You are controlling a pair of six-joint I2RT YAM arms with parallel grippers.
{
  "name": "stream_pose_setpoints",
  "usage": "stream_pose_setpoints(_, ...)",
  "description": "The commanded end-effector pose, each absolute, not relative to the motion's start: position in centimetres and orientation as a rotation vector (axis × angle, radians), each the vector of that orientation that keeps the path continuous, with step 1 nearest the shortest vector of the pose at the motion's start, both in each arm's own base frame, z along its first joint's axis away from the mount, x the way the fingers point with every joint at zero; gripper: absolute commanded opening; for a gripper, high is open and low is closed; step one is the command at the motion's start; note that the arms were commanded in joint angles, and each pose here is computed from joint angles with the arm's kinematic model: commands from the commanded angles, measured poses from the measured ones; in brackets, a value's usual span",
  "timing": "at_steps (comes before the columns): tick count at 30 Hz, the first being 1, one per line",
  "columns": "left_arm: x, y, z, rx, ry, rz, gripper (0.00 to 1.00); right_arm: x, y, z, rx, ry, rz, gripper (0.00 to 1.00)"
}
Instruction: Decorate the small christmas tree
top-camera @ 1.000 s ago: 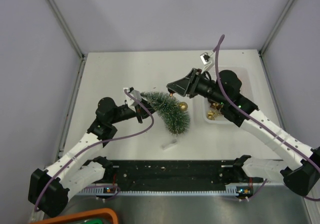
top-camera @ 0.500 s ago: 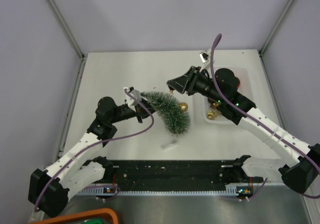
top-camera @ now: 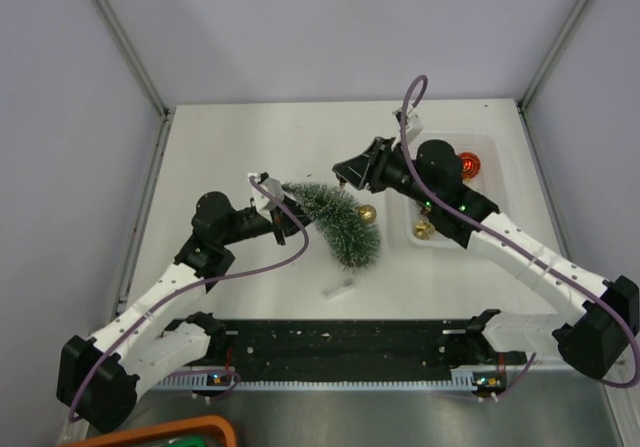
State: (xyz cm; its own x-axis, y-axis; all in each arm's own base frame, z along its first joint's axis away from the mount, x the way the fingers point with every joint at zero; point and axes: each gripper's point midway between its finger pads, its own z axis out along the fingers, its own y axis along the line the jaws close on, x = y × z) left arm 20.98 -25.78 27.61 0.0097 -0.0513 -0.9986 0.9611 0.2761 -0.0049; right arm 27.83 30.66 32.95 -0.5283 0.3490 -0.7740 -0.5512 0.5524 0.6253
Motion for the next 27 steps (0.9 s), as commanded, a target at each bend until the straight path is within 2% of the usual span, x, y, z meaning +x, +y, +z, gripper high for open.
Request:
stream_pose_setpoints(1,20.8,-26.0,28.8,0.973,1.265,-1.038,0.0,28.0,31.9,33.9,-0.199,1.738,1.183,0.08)
stream_pose_setpoints(14,20.7,-25.9,28.5,0.972,1.265,-1.037,0.0,26.7,31.1,31.4,-0.189,1.779,1.196,0.07)
stream_pose_setpoints(21,20.6,-25.8,28.4,0.969,1.269,-1.034,0.0,26.0,28.5,34.9,-0.114,1.69,1.151,0.07)
stream_pose_setpoints(27,20.5,-25.8,28.2,0.97,1.27,-1.035,0.0,24.7,28.1,38.5,-0.116,1.588,1.231,0.06)
